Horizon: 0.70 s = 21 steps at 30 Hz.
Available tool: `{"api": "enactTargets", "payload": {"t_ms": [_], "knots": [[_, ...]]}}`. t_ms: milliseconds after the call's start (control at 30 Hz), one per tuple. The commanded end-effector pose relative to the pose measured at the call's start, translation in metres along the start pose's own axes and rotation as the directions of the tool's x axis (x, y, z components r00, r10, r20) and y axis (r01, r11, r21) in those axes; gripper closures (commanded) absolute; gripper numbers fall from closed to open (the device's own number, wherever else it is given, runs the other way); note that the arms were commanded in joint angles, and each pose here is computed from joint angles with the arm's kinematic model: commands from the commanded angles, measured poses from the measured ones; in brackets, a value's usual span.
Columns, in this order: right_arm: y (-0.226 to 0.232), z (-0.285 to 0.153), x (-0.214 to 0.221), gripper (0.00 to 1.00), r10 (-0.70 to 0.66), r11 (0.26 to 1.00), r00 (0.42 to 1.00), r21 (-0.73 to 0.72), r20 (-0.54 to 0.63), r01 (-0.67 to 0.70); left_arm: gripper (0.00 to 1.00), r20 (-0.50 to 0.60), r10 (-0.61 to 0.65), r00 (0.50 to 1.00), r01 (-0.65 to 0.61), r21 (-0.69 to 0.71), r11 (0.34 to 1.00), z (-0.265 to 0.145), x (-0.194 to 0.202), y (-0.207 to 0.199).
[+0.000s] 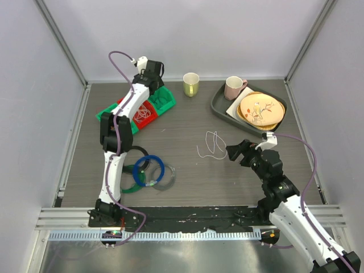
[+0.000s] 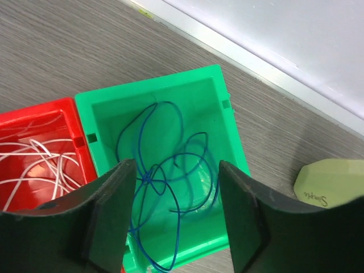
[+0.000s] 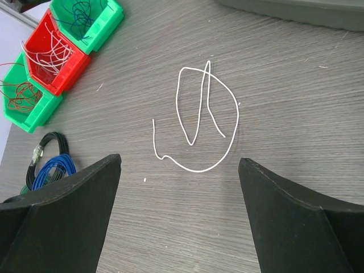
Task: Untangle the cables
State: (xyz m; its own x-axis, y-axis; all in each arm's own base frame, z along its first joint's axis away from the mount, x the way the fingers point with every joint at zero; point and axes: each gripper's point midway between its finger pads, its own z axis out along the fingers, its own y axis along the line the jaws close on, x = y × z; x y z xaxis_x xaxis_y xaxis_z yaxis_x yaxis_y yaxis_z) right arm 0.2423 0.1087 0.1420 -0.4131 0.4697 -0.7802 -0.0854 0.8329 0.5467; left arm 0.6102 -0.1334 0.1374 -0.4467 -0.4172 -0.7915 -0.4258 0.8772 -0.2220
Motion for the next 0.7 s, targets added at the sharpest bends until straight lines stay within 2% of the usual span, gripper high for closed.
{"api": "enactTargets", "payload": {"t_ms": [0,33,100,133,200,233,267,367,433,533,567,600,633,667], "knots": [[0.009,0.003,-0.018,0.1,-0.02,1.0,0.998,-0.019,0.055,0.021,0.32,0.058,-0.034,0.998,0.028,0.098,0.995,-0.041,-0.051,-0.015],[0.008,0.004,-0.016,0.1,-0.024,1.0,0.999,-0.017,0.047,0.025,0.21,0.056,-0.032,0.998,0.026,0.118,0.993,-0.048,-0.054,-0.019],[0.008,0.006,-0.012,0.1,-0.034,0.999,0.999,-0.02,0.025,0.035,0.09,0.041,-0.026,0.999,0.02,0.153,0.988,-0.06,-0.055,-0.022],[0.009,0.007,-0.011,0.1,-0.038,0.999,0.999,-0.023,0.017,0.038,0.01,0.057,-0.037,0.998,0.026,0.189,0.982,-0.079,-0.068,-0.027],[0.006,0.011,-0.004,0.1,-0.046,0.999,0.999,-0.011,-0.017,0.046,0.0,0.045,-0.021,0.999,0.011,0.222,0.975,-0.093,-0.065,-0.029],[0.008,0.012,-0.005,0.1,-0.049,0.999,0.999,-0.014,-0.023,0.048,0.0,0.066,-0.03,0.997,0.011,0.267,0.964,-0.12,-0.079,-0.035],[0.007,0.014,-0.003,0.1,-0.052,0.999,0.998,-0.01,-0.033,0.052,0.0,0.053,-0.009,0.999,-0.006,0.265,0.964,-0.125,-0.07,-0.031],[0.005,0.022,0.004,0.1,-0.051,0.999,0.996,0.001,-0.069,0.052,0.0,0.052,0.005,0.999,-0.022,0.327,0.945,-0.172,-0.066,-0.024],[0.002,0.027,0.015,0.1,-0.039,0.999,0.993,0.023,-0.115,0.042,0.0,0.027,0.022,0.999,-0.031,0.421,0.906,-0.199,-0.052,-0.029],[-0.009,0.035,0.022,0.1,-0.004,0.995,0.99,0.101,-0.139,0.019,0.0,0.013,0.025,1.0,-0.028,0.435,0.9,-0.237,-0.024,0.005],[-0.011,0.037,0.024,0.1,0.001,0.993,0.989,0.118,-0.145,0.016,0.0,0.003,0.026,1.0,-0.025,0.42,0.907,-0.249,-0.005,0.029],[-0.009,0.04,0.023,0.1,0.014,0.992,0.99,0.128,-0.142,0.005,0.0,-0.008,-0.009,1.0,0.012,0.411,0.912,-0.256,0.004,0.042],[-0.011,0.045,0.03,0.1,0.011,0.99,0.986,0.142,-0.166,0.013,0.0,-0.063,0.03,0.998,-0.004,0.374,0.927,-0.249,0.047,0.065],[-0.012,0.047,0.03,0.1,0.011,0.987,0.986,0.159,-0.164,0.015,0.0,-0.023,-0.028,0.999,0.035,0.398,0.917,-0.268,0.04,0.077]]}}
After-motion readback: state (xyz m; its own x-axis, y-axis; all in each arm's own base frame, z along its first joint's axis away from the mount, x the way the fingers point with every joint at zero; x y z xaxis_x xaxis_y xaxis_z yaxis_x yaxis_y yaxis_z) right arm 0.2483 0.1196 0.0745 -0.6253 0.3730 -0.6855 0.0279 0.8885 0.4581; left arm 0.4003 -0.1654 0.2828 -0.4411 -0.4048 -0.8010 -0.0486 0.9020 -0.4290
